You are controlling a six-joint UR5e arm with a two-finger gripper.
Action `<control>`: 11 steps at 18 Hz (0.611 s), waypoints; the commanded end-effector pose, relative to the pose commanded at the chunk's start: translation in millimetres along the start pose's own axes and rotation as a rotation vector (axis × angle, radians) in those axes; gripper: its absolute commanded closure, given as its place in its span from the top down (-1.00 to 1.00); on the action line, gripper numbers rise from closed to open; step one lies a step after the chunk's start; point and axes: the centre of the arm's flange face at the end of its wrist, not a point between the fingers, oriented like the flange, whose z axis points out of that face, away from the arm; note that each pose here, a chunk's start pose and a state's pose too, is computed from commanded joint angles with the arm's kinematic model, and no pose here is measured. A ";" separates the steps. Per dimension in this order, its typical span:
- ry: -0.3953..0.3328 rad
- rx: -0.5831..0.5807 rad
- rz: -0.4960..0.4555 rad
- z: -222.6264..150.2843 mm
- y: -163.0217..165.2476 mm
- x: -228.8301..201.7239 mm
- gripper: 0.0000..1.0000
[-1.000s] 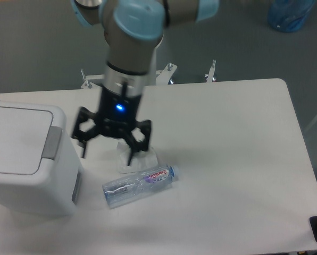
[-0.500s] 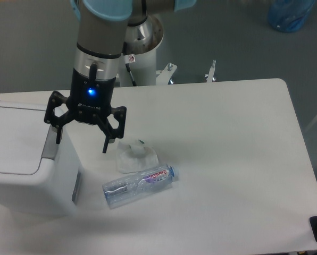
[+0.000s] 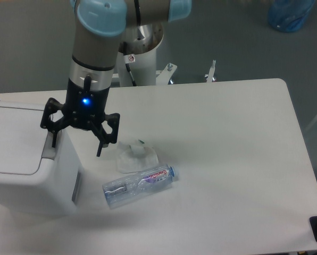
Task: Open the trash can
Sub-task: 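Press the lid edge with the gripper so the lid pops open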
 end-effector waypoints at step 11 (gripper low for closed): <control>0.001 -0.004 -0.002 2.0 0.1 -0.8 1.00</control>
